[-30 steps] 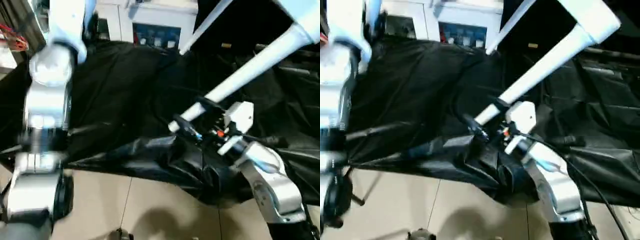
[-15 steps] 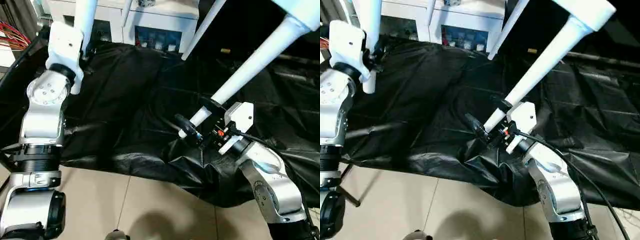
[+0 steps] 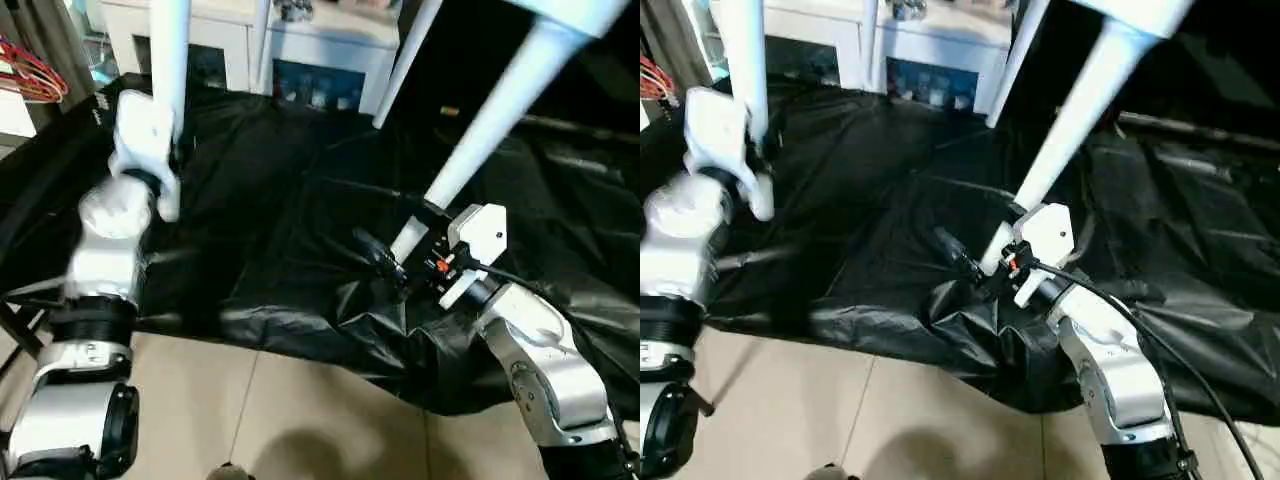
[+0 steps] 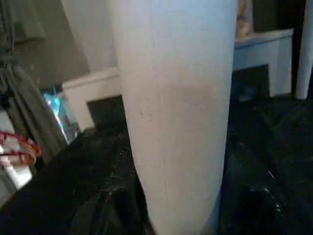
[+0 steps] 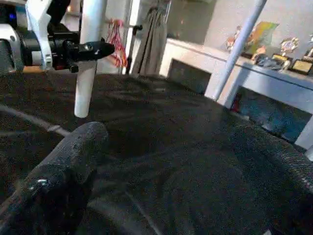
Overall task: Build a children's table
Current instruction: Flip table
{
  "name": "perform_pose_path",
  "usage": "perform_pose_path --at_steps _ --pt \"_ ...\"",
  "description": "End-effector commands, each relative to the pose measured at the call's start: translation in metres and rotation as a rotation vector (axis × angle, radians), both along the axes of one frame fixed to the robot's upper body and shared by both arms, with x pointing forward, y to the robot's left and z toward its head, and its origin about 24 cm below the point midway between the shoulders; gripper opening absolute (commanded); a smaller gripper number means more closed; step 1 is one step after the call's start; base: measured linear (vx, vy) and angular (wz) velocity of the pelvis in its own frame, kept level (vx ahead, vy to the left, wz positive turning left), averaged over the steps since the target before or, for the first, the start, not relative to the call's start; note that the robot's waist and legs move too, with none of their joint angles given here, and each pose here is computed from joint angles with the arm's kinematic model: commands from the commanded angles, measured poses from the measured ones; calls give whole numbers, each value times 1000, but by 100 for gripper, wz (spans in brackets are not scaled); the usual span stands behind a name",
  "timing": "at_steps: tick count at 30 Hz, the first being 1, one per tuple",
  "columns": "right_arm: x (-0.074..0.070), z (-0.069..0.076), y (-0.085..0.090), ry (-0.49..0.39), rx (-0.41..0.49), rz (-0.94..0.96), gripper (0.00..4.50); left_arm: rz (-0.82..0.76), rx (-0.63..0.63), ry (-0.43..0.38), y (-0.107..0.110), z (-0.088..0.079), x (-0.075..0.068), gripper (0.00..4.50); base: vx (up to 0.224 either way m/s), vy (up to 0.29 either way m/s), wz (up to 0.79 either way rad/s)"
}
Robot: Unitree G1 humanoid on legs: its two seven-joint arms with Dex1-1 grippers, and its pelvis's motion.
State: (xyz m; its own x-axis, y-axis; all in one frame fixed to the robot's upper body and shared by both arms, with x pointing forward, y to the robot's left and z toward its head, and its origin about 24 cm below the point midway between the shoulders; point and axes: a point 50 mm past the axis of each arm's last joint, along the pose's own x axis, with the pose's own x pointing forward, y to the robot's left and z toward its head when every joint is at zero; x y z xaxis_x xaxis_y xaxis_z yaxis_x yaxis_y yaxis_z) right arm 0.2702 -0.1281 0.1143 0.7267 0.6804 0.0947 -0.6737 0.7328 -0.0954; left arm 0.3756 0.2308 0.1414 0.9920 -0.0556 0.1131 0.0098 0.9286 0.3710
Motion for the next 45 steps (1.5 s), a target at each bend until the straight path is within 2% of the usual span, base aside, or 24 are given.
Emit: perform_pose_path --at_steps 1,3,5,7,13,18,19,23,25,26,29,33,34,36,41,45 --pt "-4 -4 2 46 -16 33 450 -83 161 95 -16 -23 0 163 0 0 0" --pt "-6 -12 6 113 -28 59 450 -103 162 112 -19 -30 -1 163 0 0 0" --pt "-8 -15 7 126 -41 72 450 -110 161 118 -20 -33 0 163 0 0 0" --pt "-9 -23 12 185 -64 76 450 -122 149 135 -24 -42 1 163 0 0 0" --pt "-10 -25 14 202 -82 71 450 -104 143 155 -24 -49 3 163 0 0 0" --pt "-11 -26 15 208 -86 68 450 -111 117 209 -20 -56 3 163 0 0 0" --pt "-11 -26 15 209 -86 67 450 -116 110 222 -20 -58 3 219 0 0 0" --pt "-11 -26 16 213 -85 66 450 -75 117 208 -15 -60 1 237 0 0 0" --pt "-12 -25 17 215 -74 64 450 -64 101 177 -11 -58 0 272 0 0 0" --pt "-12 -25 17 217 -69 64 450 -71 100 174 -10 -58 0 272 0 0 0" --pt "-13 -24 19 230 -30 67 450 -83 93 159 -8 -56 -3 303 0 0 0" --pt "-15 -22 19 251 17 66 450 -67 65 110 -2 -50 -8 321 0 0 0" --pt "-16 -20 19 252 37 62 450 -36 40 64 4 -46 -14 348 0 0 0" --pt "-17 -20 18 254 55 58 450 -4 28 25 10 -42 -21 354 0 0 0" --pt "-19 -23 13 266 82 22 450 4 -4 -14 18 -39 -47 356 0 0 0" --pt "-20 -29 7 264 75 -40 450 -68 -107 -18 12 -41 -74 356 0 0 0"
